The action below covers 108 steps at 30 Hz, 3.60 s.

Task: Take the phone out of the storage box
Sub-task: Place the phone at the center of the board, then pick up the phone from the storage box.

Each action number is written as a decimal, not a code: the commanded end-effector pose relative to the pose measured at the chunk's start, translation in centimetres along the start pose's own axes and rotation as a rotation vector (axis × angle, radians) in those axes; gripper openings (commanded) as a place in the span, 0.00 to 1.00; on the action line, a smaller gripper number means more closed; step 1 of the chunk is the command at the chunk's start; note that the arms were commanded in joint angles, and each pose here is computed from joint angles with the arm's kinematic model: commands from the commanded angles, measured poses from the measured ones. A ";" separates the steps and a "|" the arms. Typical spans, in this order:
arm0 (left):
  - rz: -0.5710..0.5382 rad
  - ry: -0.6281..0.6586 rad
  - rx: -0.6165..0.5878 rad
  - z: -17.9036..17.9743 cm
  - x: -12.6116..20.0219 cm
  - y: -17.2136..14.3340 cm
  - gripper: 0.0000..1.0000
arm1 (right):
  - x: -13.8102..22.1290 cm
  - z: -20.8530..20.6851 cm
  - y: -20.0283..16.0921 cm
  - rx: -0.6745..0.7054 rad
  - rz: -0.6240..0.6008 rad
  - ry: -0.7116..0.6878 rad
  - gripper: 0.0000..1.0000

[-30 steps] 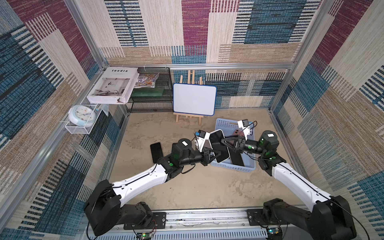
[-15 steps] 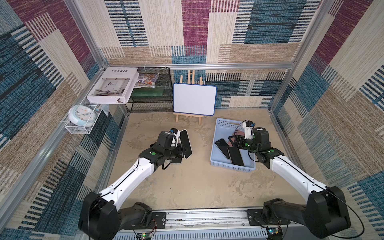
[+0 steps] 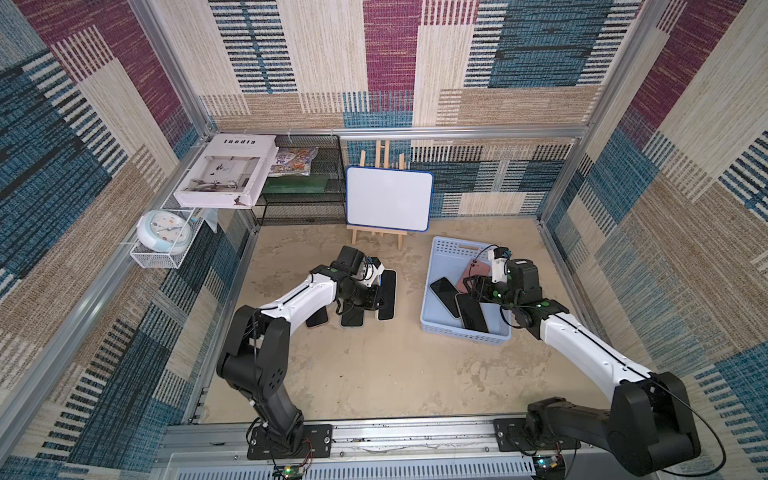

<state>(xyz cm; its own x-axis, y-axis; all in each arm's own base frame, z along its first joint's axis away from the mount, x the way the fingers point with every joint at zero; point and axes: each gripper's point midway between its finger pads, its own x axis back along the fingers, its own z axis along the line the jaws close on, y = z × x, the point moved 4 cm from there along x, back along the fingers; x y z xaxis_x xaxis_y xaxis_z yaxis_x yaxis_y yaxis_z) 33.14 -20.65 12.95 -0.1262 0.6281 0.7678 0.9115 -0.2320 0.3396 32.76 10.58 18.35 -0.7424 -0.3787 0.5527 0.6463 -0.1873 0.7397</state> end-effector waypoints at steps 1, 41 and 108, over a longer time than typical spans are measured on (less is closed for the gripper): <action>0.048 -0.091 -0.010 0.1 -1.3 0.1 0.00 | 0.2 -0.3 -0.1 0.004 0.003 0.004 0.69; -0.407 0.327 -0.180 -6.1 8.9 -0.7 0.82 | -2.5 -3.2 -3.8 0.100 0.289 -0.171 0.72; -0.654 -0.238 -0.356 -20.0 8.7 -0.9 0.81 | 5.2 15.3 9.0 0.121 -0.067 0.277 0.37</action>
<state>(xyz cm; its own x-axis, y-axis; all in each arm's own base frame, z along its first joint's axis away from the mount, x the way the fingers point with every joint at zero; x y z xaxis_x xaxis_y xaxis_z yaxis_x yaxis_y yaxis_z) 23.00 -28.99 28.71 -0.4638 0.8334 0.3006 0.5106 -0.0258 0.8594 32.10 19.62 31.85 -0.6880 -0.5558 0.4667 0.5953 -0.0643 0.8009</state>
